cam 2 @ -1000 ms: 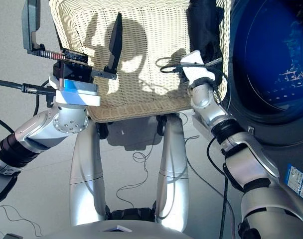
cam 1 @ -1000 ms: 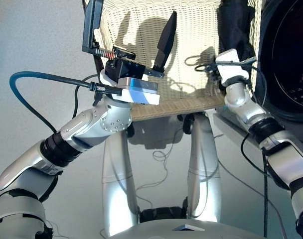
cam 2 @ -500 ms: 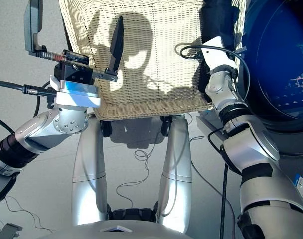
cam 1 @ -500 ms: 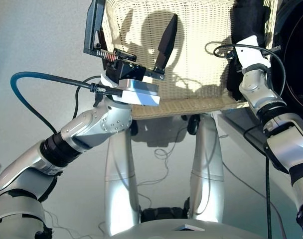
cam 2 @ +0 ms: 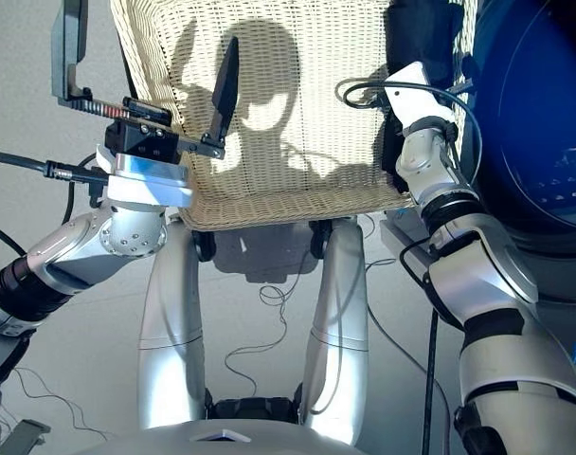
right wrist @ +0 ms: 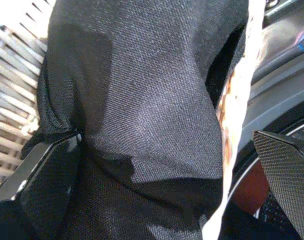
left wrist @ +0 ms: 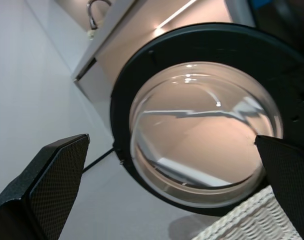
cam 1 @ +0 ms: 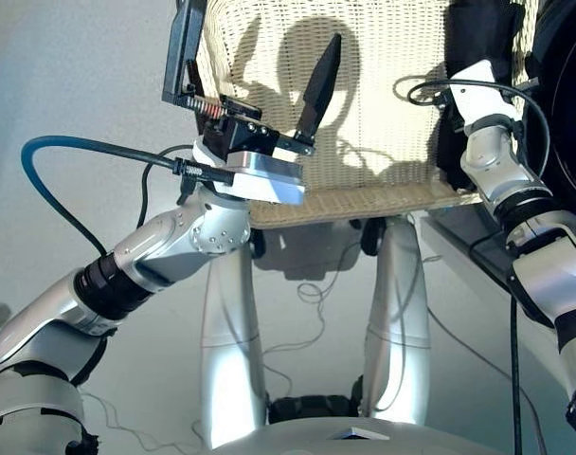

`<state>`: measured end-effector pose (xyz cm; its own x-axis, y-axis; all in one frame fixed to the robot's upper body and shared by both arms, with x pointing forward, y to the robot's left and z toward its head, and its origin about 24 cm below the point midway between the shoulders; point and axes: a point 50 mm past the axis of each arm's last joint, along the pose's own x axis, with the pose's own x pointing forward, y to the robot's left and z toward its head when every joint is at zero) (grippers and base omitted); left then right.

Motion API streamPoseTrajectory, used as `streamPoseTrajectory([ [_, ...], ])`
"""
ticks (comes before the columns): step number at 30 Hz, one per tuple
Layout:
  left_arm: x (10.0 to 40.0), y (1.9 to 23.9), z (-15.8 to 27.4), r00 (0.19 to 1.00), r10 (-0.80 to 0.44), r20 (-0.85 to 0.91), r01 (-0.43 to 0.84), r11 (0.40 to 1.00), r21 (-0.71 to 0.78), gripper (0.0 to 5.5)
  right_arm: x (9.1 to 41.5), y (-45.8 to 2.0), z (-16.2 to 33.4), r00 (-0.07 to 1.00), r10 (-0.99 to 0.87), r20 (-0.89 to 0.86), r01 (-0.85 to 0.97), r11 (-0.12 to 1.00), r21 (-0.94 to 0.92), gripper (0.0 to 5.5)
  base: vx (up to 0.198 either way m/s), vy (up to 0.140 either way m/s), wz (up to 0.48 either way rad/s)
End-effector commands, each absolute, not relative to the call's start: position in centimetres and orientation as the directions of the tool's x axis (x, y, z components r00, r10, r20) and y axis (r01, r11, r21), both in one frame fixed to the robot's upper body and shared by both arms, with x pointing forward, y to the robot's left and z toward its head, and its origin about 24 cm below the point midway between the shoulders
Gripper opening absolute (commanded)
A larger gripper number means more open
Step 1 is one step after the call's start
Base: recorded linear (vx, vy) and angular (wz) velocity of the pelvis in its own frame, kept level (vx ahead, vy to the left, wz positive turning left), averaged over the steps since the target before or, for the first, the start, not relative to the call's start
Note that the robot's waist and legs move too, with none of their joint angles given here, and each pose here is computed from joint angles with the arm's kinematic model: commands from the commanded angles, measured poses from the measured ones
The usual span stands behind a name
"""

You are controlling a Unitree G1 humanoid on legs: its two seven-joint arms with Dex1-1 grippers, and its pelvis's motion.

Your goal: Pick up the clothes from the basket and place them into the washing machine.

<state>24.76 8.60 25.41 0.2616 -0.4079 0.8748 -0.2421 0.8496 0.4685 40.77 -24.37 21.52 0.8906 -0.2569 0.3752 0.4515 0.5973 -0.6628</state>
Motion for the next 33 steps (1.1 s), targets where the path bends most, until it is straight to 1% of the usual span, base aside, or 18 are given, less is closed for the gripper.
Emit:
streamPoseTrajectory([
  [1,21.5,7.7,26.8,0.123,-0.366,0.922,-0.113,0.918,0.379,5.50,40.5,-26.8,22.5,0.876,-0.343,0.341,0.482,0.582,-0.655,5.50,0.000,0.000,0.000],
  [2,21.5,7.7,27.1,0.110,-0.362,0.926,-0.115,0.921,0.373,5.50,40.5,-26.8,23.0,0.871,-0.346,0.348,0.491,0.597,-0.635,5.50,0.000,0.000,0.000],
  [4,21.4,7.6,27.1,0.114,-0.359,0.926,-0.097,0.924,0.370,5.50,40.5,-27.1,22.5,0.874,-0.361,0.325,0.485,0.617,-0.619,5.50,0.000,0.000,0.000],
  [5,21.3,7.7,27.4,0.099,-0.354,0.930,-0.099,0.926,0.364,5.50,40.5,-27.2,22.9,0.869,-0.371,0.327,0.495,0.636,-0.593,5.50,0.000,0.000,0.000],
  [6,21.3,7.8,27.3,0.106,-0.351,0.931,-0.093,0.928,0.360,5.50,40.4,-27.4,22.5,0.870,-0.382,0.312,0.493,0.648,-0.581,5.50,0.000,0.000,0.000],
  [7,21.2,8.0,27.4,0.105,-0.349,0.931,-0.095,0.928,0.359,5.50,40.4,-27.5,22.3,0.871,-0.387,0.303,0.491,0.658,-0.571,2.33,0.000,0.000,0.000],
  [8,21.2,8.1,27.7,0.093,-0.344,0.934,-0.103,0.930,0.353,5.50,40.4,-27.5,22.7,0.869,-0.387,0.310,0.496,0.664,-0.559,0.00,0.000,0.000,0.000],
  [10,21.1,8.5,27.6,0.104,-0.338,0.935,-0.101,0.932,0.348,5.50,40.4,-27.5,22.3,0.877,-0.381,0.293,0.480,0.675,-0.560,0.00,0.000,0.000,0.000],
  [11,21.0,8.6,27.9,0.093,-0.337,0.937,-0.106,0.932,0.346,5.50,40.4,-27.5,22.7,0.875,-0.376,0.303,0.483,0.678,-0.554,0.00,0.000,0.000,0.000],
  [17,21.0,9.3,27.4,0.137,-0.320,0.938,-0.083,0.939,0.333,5.50,40.3,-27.4,22.2,0.883,-0.359,0.302,0.469,0.704,-0.534,0.00,-0.033,0.004,0.005],
  [20,20.9,9.4,27.6,0.130,-0.319,0.939,-0.084,0.940,0.331,5.50,40.3,-26.4,22.5,0.884,-0.318,0.343,0.458,0.737,-0.497,0.00,-0.015,0.007,0.008],
  [21,20.9,9.4,27.3,0.145,-0.324,0.935,-0.083,0.938,0.337,5.50,40.1,-25.7,21.9,0.894,-0.275,0.354,0.430,0.750,-0.503,0.00,-0.090,0.017,0.003],
  [22,20.9,9.4,27.5,0.136,-0.325,0.936,-0.097,0.936,0.340,5.50,40.0,-25.2,22.3,0.891,-0.250,0.380,0.423,0.760,-0.494,0.00,0.000,0.000,0.000],
  [23,20.9,9.4,27.3,0.145,-0.326,0.934,-0.093,0.935,0.341,5.50,40.0,-25.2,21.9,0.894,-0.251,0.371,0.420,0.759,-0.498,0.00,-0.098,0.012,0.000],
  [25,21.2,9.5,27.2,0.151,-0.337,0.929,-0.118,0.927,0.355,5.50,39.6,-24.2,22.3,0.882,-0.213,0.420,0.404,0.802,-0.440,0.00,-0.043,0.008,-0.005],
  [27,21.3,9.6,26.9,0.156,-0.354,0.922,-0.141,0.916,0.376,5.50,39.1,-23.6,22.1,0.878,-0.174,0.445,0.378,0.823,-0.425,0.00,0.000,0.000,0.000],
  [30,21.6,10.0,26.5,0.165,-0.385,0.908,-0.184,0.893,0.412,5.50,37.7,-22.2,22.0,0.856,-0.097,0.508,0.325,0.864,-0.384,0.00,0.000,0.000,0.000],
  [33,21.8,10.1,26.2,0.164,-0.419,0.893,-0.211,0.869,0.447,5.50,36.1,-22.2,21.2,0.841,-0.077,0.536,0.278,0.911,-0.305,0.00,-0.002,0.017,-0.010],
])
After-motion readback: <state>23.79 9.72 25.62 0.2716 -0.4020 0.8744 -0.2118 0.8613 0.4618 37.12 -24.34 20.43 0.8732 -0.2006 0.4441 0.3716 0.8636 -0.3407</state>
